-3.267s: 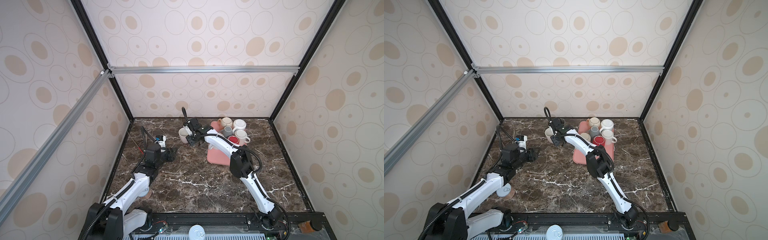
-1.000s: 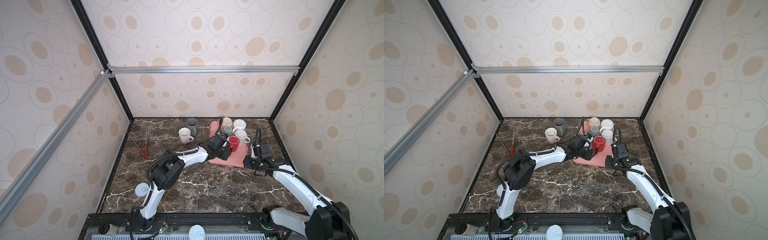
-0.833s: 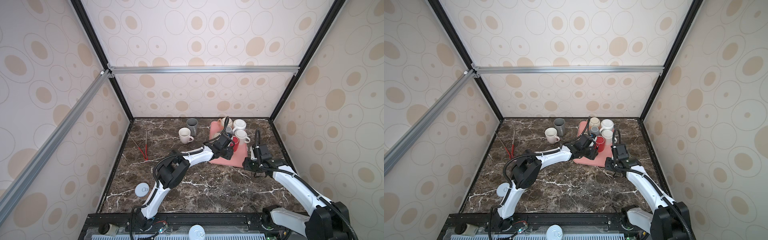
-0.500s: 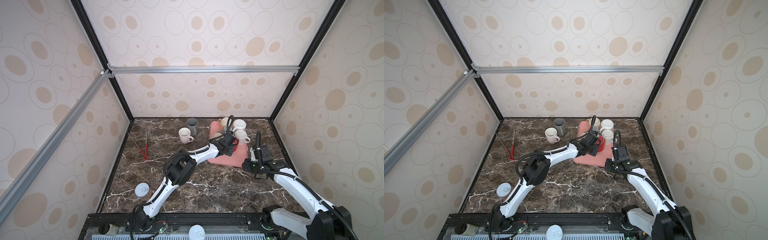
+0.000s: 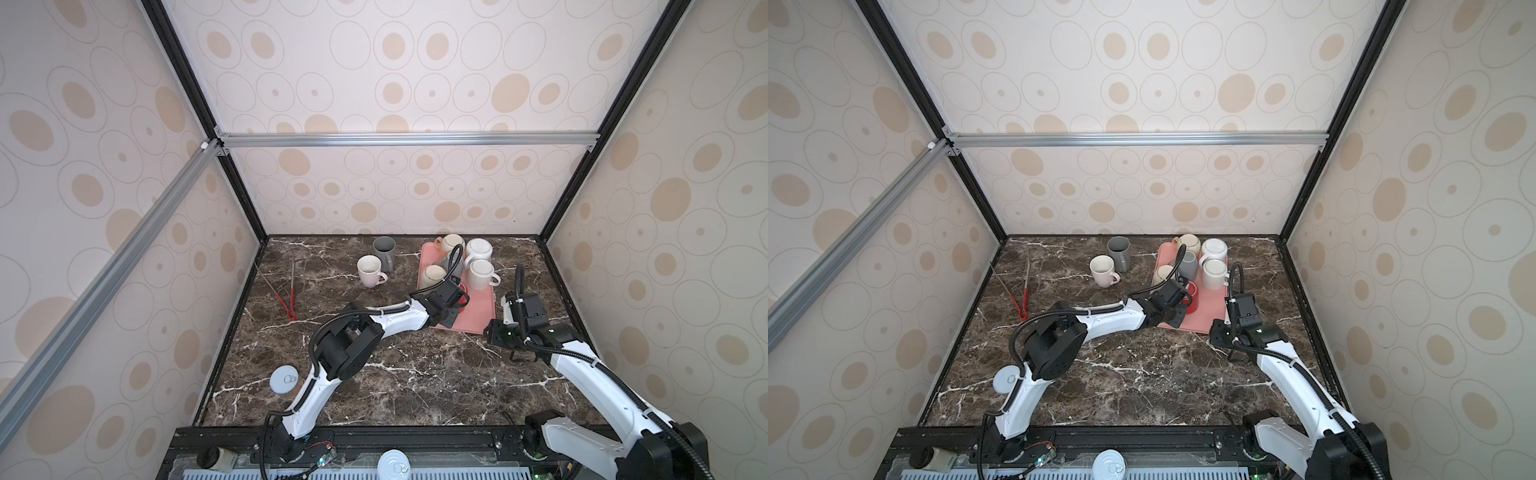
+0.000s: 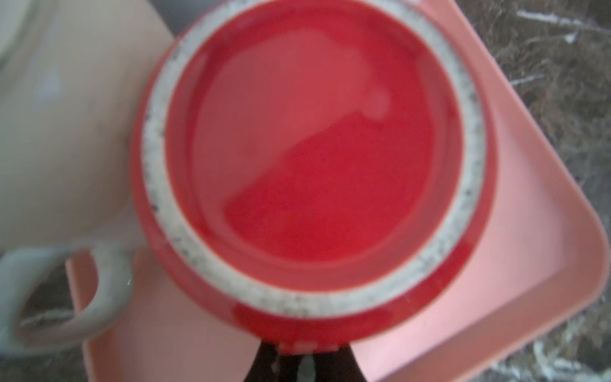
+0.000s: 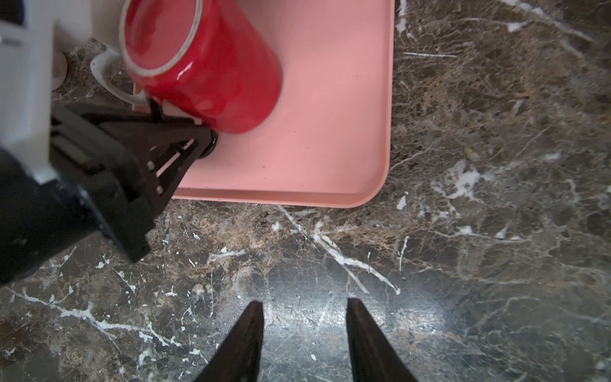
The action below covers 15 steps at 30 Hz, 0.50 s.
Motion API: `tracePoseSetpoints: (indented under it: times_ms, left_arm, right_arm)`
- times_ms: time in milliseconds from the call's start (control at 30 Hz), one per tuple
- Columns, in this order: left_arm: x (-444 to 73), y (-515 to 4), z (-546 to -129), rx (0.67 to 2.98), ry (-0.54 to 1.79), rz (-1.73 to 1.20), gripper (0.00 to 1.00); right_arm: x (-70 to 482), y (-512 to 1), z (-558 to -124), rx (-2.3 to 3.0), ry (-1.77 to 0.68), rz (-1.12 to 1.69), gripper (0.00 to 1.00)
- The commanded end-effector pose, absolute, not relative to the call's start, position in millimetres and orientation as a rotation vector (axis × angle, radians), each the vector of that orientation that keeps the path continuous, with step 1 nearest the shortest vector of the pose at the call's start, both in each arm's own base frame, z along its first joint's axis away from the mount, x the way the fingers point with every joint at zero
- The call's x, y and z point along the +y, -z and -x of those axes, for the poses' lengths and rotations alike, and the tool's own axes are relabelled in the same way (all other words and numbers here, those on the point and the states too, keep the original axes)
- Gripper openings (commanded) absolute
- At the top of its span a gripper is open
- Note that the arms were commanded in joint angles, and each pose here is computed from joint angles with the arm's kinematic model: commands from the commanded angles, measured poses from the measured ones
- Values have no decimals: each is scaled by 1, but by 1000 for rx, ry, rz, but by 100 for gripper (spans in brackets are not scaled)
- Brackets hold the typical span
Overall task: Turn the mug right side up
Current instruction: 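Grasp the upside-down red mug's handle on the tray with the left gripper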
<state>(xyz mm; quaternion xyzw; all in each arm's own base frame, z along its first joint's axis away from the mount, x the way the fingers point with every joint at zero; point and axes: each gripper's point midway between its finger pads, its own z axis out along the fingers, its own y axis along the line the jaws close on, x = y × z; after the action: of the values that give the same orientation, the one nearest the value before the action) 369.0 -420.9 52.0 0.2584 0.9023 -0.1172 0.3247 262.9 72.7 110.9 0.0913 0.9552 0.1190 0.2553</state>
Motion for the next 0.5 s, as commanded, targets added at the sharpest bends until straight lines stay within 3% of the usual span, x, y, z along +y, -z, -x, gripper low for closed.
tracePoseSetpoints:
  times_ms: [0,167,333,467]
  left_arm:
    - [-414,-76,-359,2311,361,-659,17]
    - [-398,-77,-353,2350,350,-604,45]
    - [-404,-76,-358,2369,377,-574,48]
    - [-409,-72,-363,2376,365,-592,41]
  right_arm:
    - [73,-104,-259,2619,-335,-261,45]
    - [80,-100,-261,2634,-382,-269,45]
    - [83,-99,-258,2645,-409,-272,45]
    - [78,-100,-254,2634,-378,-274,45]
